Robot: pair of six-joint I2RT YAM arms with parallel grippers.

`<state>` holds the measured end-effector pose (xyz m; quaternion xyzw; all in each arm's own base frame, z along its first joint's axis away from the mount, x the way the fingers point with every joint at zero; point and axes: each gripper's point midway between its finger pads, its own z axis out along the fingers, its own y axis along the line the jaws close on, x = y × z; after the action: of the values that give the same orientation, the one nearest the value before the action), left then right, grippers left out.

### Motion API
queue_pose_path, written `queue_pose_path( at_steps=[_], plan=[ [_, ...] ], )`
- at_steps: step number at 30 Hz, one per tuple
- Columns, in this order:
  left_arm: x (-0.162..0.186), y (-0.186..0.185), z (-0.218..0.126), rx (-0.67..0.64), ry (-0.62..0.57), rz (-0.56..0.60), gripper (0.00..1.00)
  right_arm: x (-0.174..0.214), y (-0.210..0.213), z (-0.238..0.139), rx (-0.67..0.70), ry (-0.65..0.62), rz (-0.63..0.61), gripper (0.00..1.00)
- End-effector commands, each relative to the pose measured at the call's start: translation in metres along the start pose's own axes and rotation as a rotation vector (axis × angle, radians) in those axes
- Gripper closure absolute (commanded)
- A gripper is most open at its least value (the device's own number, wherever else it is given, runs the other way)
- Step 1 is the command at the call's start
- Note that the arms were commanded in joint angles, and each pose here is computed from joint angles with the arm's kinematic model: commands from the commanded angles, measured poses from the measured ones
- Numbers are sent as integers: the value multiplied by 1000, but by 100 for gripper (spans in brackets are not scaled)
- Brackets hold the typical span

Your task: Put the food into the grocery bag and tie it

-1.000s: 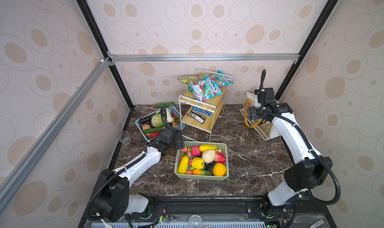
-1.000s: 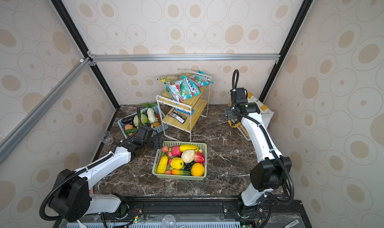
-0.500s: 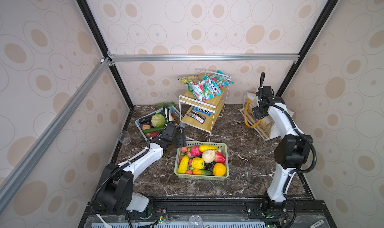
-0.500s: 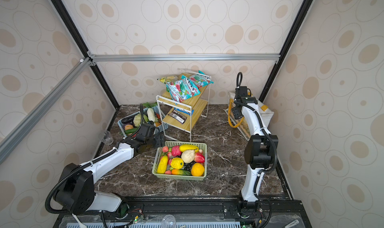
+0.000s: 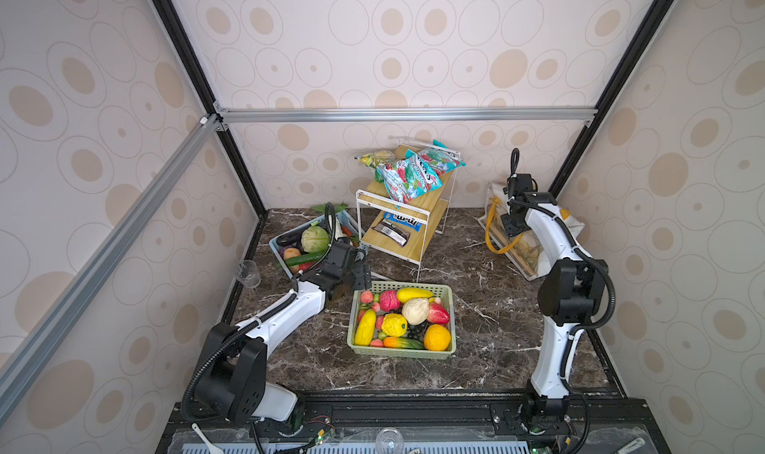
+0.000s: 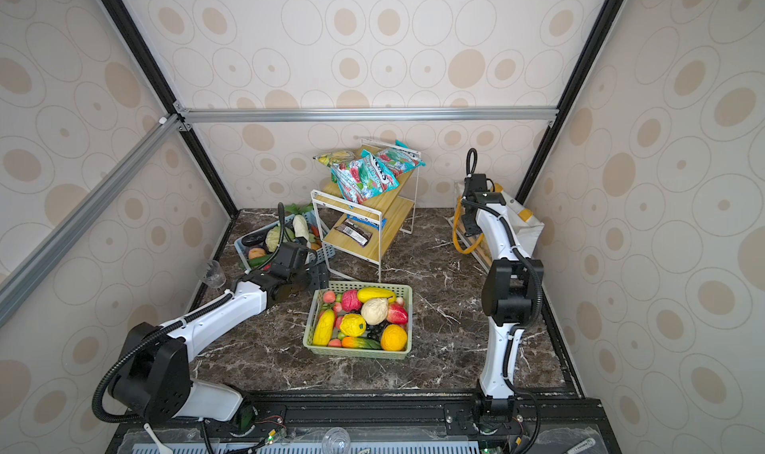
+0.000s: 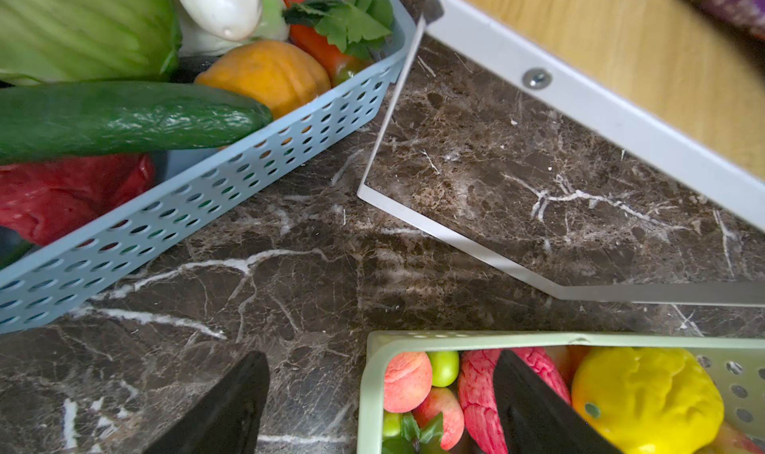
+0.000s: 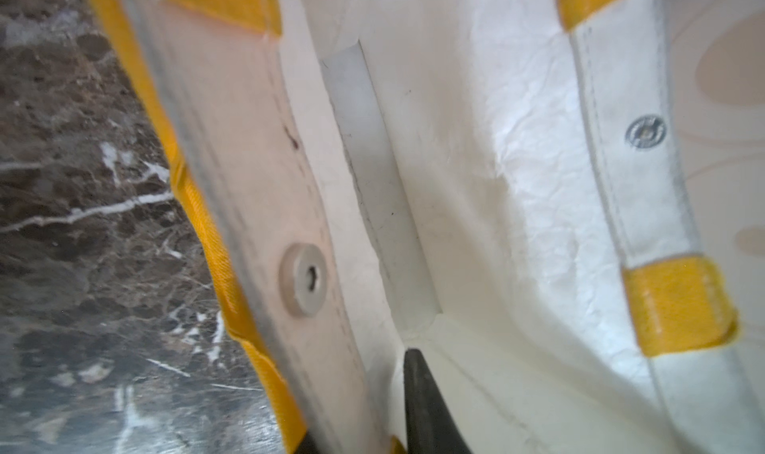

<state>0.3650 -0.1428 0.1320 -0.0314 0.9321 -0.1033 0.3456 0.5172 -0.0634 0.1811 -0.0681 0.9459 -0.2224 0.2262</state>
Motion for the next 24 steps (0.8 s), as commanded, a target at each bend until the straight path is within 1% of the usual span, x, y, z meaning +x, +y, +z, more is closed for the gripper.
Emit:
queue_pose_path(
  at_steps=[1, 5, 9, 14, 19, 22, 24],
  plan=[
    [-18, -4, -7, 15, -43, 6, 15, 7, 3, -32, -57, 2, 13, 88],
    [-19, -6, -10, 30, -50, -1, 15, 18, 20, -51, -110, 6, 19, 92],
    [-19, -8, -13, 45, -50, -7, 16, 38, 36, -66, -136, 51, 22, 93],
    [-18, -8, -14, 46, -50, -10, 16, 68, 57, -86, -147, 119, 29, 91],
    [-15, -7, -13, 45, -42, -6, 16, 100, 69, -101, -120, 189, 20, 91],
    [-13, -6, -12, 43, -42, -5, 16, 122, 67, -105, -95, 245, 65, 91],
    [-12, -5, -12, 41, -42, -2, 16, 134, 69, -110, -105, 273, 113, 91]
  ],
)
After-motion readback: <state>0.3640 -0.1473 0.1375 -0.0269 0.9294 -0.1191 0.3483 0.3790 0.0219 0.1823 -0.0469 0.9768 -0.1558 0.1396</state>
